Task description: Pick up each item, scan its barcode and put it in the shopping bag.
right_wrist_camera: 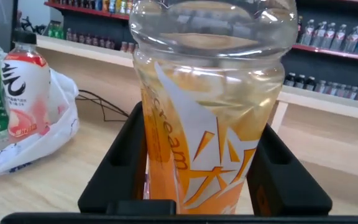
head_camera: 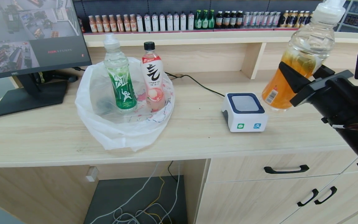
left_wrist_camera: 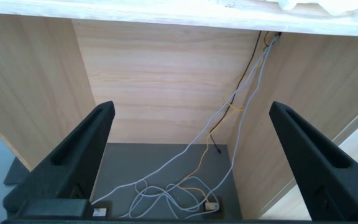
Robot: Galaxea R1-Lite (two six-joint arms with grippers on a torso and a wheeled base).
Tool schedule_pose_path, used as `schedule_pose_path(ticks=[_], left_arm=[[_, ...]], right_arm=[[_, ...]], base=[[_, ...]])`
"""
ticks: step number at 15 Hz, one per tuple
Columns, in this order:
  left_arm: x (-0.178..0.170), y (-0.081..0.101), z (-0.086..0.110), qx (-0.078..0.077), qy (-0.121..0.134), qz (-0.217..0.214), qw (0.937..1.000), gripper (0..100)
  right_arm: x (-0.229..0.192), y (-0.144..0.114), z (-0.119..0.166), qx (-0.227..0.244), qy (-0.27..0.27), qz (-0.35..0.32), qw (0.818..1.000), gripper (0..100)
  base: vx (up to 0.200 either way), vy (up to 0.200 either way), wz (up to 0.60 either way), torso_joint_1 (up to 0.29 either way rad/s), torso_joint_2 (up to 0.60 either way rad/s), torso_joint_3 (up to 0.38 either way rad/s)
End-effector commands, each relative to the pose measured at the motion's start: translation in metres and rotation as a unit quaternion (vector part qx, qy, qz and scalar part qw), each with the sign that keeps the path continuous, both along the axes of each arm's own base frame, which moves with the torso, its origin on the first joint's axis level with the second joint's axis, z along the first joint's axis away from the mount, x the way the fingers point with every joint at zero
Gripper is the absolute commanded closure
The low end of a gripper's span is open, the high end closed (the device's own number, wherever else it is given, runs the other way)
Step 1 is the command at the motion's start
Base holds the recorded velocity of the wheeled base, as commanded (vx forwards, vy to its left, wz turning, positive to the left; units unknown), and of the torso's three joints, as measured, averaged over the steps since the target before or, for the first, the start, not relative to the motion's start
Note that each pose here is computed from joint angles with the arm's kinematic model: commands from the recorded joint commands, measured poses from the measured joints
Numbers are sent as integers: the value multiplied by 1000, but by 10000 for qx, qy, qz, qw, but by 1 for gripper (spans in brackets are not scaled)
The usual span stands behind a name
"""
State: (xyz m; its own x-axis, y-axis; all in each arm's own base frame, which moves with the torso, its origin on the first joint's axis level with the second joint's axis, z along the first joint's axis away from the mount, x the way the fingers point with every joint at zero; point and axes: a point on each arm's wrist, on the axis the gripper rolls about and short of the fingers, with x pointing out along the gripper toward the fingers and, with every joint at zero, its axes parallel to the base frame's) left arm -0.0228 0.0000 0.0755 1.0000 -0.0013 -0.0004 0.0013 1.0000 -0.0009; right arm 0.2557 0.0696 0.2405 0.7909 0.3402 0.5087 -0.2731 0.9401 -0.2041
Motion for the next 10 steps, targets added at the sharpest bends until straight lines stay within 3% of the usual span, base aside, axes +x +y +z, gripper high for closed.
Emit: schedule_pose_path(ticks=[1,3,10], left_arm=[[0,0,0,-3,-2,-1,10000,0],[0,0,0,-3,-2,-1,10000,0],[0,0,0,-11,-2,-1,10000,0]], right_arm=[[0,0,-7,89,171,-42,9998,100],[-3,-3,-14,73,327,-77,9994,100],[-7,-4,-14,69,342,-78,9994,100]], base=[[0,0,0,0,0,0],[0,0,0,0,0,0],[0,200,0,2,4,0]])
